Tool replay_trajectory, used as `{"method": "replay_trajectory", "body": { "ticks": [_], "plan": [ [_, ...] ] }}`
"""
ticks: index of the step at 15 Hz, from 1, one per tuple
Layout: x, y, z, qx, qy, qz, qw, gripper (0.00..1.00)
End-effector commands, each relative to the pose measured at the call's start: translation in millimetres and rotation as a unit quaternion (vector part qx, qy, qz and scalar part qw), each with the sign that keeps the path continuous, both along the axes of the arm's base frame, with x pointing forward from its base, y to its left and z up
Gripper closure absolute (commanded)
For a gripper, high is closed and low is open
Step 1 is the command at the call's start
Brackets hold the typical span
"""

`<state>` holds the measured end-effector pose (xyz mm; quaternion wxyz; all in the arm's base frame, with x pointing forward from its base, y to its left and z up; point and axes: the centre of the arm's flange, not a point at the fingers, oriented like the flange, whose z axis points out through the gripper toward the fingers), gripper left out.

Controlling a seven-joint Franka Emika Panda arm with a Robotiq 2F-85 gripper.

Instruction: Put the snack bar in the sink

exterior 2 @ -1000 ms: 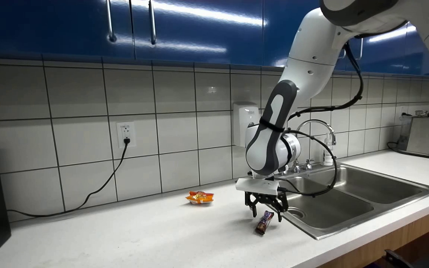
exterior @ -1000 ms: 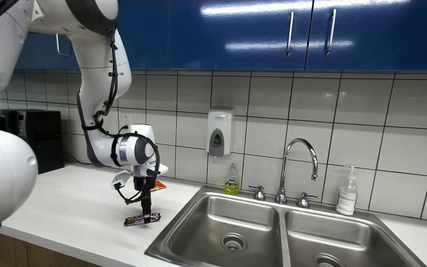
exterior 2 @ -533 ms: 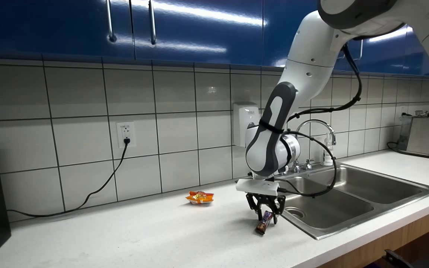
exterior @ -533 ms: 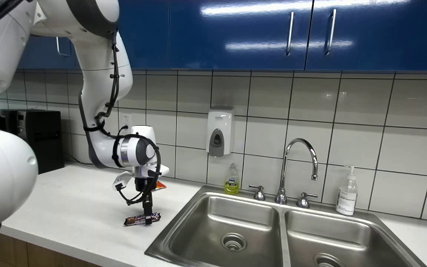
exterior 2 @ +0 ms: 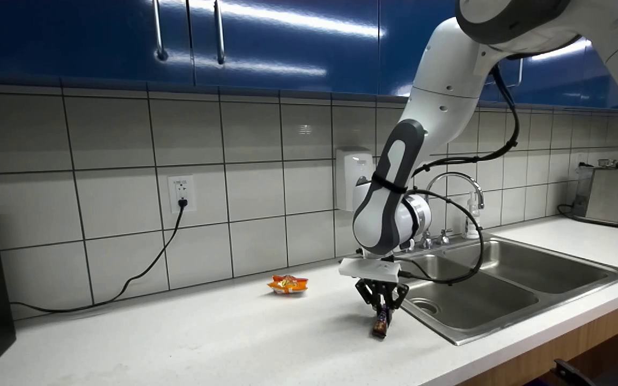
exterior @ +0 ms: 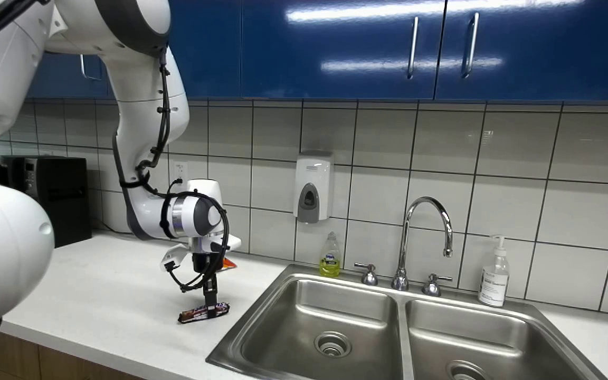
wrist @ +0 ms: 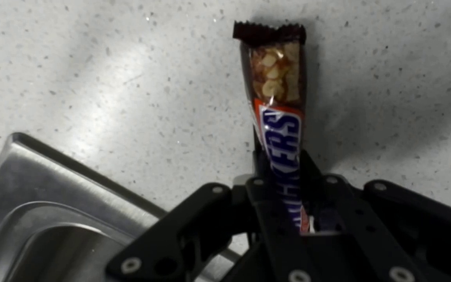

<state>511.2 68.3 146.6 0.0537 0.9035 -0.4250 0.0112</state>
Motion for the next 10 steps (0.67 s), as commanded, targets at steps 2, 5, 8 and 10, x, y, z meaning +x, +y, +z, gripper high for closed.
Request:
{"method": "replay_trajectory", "body": {
  "ticks": [2, 5, 8, 10],
  "plan": [
    [2, 2, 3, 0.003, -0.001, -0.002, 1.0, 0.95],
    [2, 4, 19, 0.0, -0.004, 0.008, 1.0, 0.95],
    [2, 8, 44, 0.0, -0.01, 0.019, 0.9998, 0.95],
    [3, 11, 57, -0.002, -0.011, 0.028, 0.9996, 0.95]
  ]
}}
